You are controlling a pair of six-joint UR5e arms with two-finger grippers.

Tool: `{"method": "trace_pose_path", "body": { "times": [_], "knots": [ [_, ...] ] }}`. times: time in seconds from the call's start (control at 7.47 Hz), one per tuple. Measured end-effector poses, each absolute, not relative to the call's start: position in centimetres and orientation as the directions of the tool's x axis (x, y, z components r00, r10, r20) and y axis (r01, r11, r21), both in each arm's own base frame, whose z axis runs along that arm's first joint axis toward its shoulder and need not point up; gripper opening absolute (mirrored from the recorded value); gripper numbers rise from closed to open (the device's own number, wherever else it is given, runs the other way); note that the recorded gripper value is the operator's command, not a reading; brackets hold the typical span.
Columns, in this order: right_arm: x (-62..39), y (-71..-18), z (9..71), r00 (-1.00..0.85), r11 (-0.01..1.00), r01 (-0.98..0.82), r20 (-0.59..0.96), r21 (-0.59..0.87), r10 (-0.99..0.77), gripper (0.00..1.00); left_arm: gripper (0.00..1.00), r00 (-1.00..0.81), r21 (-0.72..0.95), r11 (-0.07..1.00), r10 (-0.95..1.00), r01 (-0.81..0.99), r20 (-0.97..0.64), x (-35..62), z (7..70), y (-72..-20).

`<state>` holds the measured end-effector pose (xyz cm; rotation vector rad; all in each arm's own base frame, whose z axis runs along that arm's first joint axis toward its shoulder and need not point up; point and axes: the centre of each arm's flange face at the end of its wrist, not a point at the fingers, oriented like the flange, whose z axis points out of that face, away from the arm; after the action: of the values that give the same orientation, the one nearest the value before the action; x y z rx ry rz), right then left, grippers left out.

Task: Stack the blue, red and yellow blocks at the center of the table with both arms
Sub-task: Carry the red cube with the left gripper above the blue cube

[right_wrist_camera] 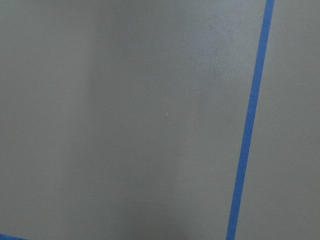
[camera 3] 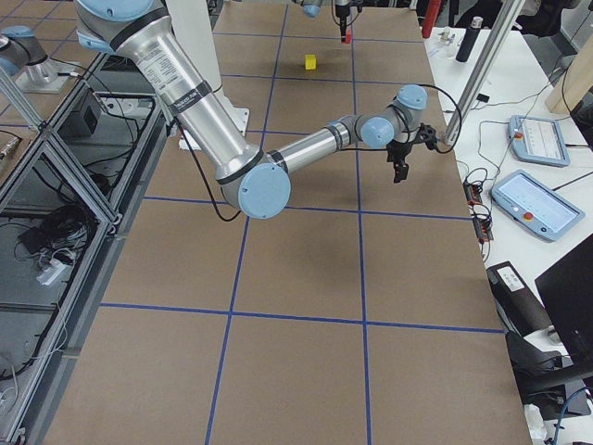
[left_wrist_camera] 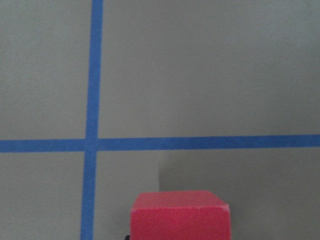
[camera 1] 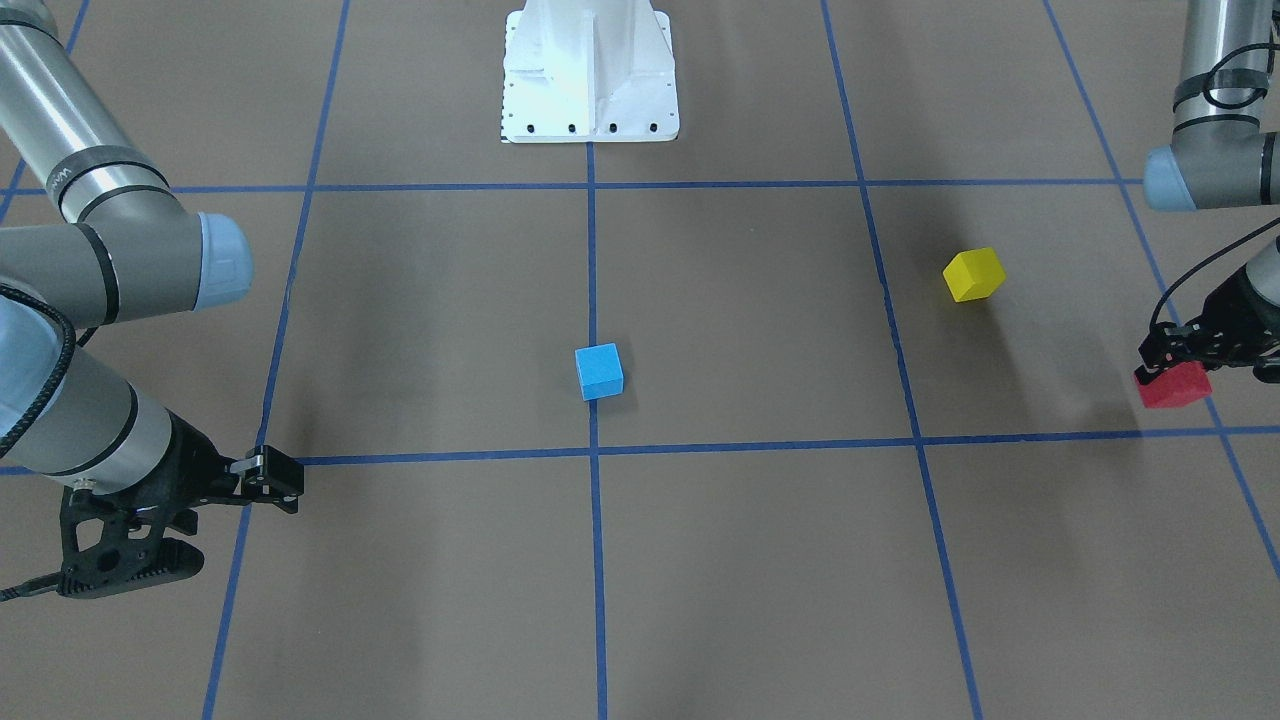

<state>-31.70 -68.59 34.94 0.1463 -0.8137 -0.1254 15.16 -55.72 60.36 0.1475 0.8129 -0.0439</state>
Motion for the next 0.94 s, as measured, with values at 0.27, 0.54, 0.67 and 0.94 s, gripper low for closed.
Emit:
{"method": "trace_pose_path", "body": {
  "times": [0.27, 0.54, 0.67, 0.94],
  "knots": [
    [-31.7, -68.6, 35.1, 0.681, 0.983, 0.056, 0.713, 0.176, -0.166, 1.00, 0.00, 0.718, 0.055, 0.995, -0.023, 0.085, -0.696, 19.1, 43.8, -63.1],
    [-31.7, -68.5, 35.3, 0.683, 0.983, 0.059, 0.711, 0.176, -0.168, 1.00, 0.00, 0.717, 0.017, 0.998, -0.029, 0.058, -0.697, 25.3, 32.2, -64.9],
    [-31.8, -68.5, 35.4, 0.683, 0.983, 0.060, 0.711, 0.175, -0.168, 1.00, 0.00, 0.699, -0.022, 0.996, -0.074, 0.083, -0.711, 29.3, 27.7, -64.8],
    [-31.8, -68.4, 35.5, 0.683, 0.983, 0.061, 0.710, 0.174, -0.168, 1.00, 0.00, 0.681, -0.090, 0.991, -0.137, 0.104, -0.720, 40.3, 19.2, -63.8]
  ]
}}
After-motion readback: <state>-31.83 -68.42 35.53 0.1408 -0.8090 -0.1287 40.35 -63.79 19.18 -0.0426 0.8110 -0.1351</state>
